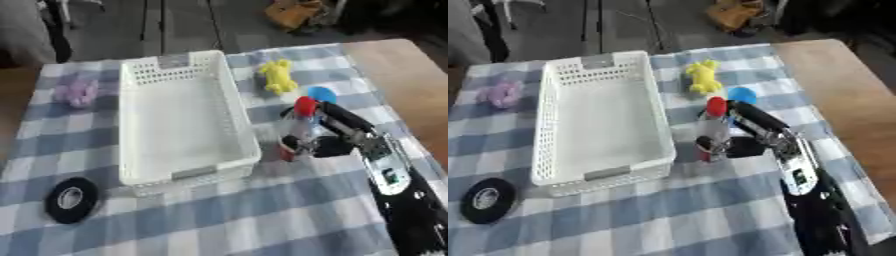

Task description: Pick up objects on the table and place them in the box.

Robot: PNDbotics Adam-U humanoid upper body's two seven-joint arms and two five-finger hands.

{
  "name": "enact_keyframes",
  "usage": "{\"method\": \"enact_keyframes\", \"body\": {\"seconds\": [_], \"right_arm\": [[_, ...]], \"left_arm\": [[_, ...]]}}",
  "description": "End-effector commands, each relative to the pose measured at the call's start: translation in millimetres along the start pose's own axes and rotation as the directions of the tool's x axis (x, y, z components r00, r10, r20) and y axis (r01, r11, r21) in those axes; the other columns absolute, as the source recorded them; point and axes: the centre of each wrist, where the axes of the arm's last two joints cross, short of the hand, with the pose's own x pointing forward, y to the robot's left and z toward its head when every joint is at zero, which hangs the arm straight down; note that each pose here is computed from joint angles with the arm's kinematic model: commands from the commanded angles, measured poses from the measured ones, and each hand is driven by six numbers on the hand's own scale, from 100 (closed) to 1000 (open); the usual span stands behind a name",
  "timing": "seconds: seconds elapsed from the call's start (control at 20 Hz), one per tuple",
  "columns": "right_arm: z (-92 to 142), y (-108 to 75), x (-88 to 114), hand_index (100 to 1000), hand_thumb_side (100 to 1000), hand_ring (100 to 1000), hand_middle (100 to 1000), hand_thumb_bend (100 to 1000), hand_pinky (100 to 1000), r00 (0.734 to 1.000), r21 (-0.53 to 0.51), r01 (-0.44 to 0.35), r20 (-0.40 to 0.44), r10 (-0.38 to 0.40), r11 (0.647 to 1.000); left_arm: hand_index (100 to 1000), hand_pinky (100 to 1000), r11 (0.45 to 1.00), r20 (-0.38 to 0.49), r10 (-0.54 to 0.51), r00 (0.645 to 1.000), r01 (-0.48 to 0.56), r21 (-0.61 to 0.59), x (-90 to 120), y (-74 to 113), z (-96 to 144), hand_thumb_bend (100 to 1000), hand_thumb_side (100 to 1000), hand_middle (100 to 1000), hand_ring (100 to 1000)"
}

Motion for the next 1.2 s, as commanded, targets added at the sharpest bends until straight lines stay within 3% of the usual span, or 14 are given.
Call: {"method": "enact_keyframes", "body": {"seconds": [0.05,0.1,0.15,0.2,0.25,0.35,0.4,0.85,1.05,1.2], "right_arm": [[-2,-4.0,-1,781,526,427,570,362,444,1.000,0.009,-0.026,-0.011,0.026,1.000],[-2,-3.7,-1,750,347,358,537,282,357,1.000,0.010,-0.025,-0.016,0.025,1.000],[-2,-3.6,-1,730,274,336,520,245,340,0.999,0.010,-0.024,-0.021,0.024,1.000],[-2,-3.5,-1,726,259,332,516,236,339,0.999,0.009,-0.021,-0.025,0.022,1.000],[-2,-3.4,-1,694,152,301,493,165,310,0.999,0.008,-0.019,-0.028,0.019,1.000],[-2,-2.5,-2,694,152,301,493,165,310,0.999,0.004,-0.008,-0.034,0.009,1.000],[-1,-2.3,-2,644,100,270,456,100,268,0.999,-0.004,0.000,-0.039,0.000,1.000],[-5,-18.3,8,607,100,260,429,100,253,0.996,-0.166,0.079,-0.017,-0.083,0.983],[-21,-42.3,28,581,122,272,423,100,255,0.975,-0.291,0.219,0.093,-0.201,0.931],[-38,-58.2,48,590,138,282,431,100,260,0.941,-0.276,0.322,0.199,-0.274,0.906]], "left_arm": [[866,439,1.000,0.025,-0.008,1.000,0.008,-0.008,6,2.8,-5,563,951,880,935],[866,439,1.000,0.026,-0.008,1.000,0.008,-0.008,6,2.8,-5,563,951,880,934],[866,439,1.000,0.026,-0.008,1.000,0.008,-0.007,6,2.8,-5,563,951,880,934],[866,439,1.000,0.026,-0.007,1.000,0.008,-0.007,6,2.8,-5,563,951,880,934],[865,438,1.000,0.026,-0.007,1.000,0.008,-0.007,6,2.8,-5,562,951,880,934],[865,438,1.000,0.025,-0.007,1.000,0.008,-0.007,6,2.7,-5,562,951,880,934],[866,439,1.000,0.025,-0.008,1.000,0.008,-0.007,6,2.8,-5,562,951,880,934],[865,439,1.000,0.025,-0.009,1.000,0.009,-0.006,6,3.0,-5,562,951,880,934],[865,439,1.000,0.024,-0.009,1.000,0.009,-0.009,5,2.6,-5,562,951,881,935],[866,439,1.000,0.023,-0.008,1.000,0.008,-0.013,5,2.1,-5,562,951,881,935]]}}
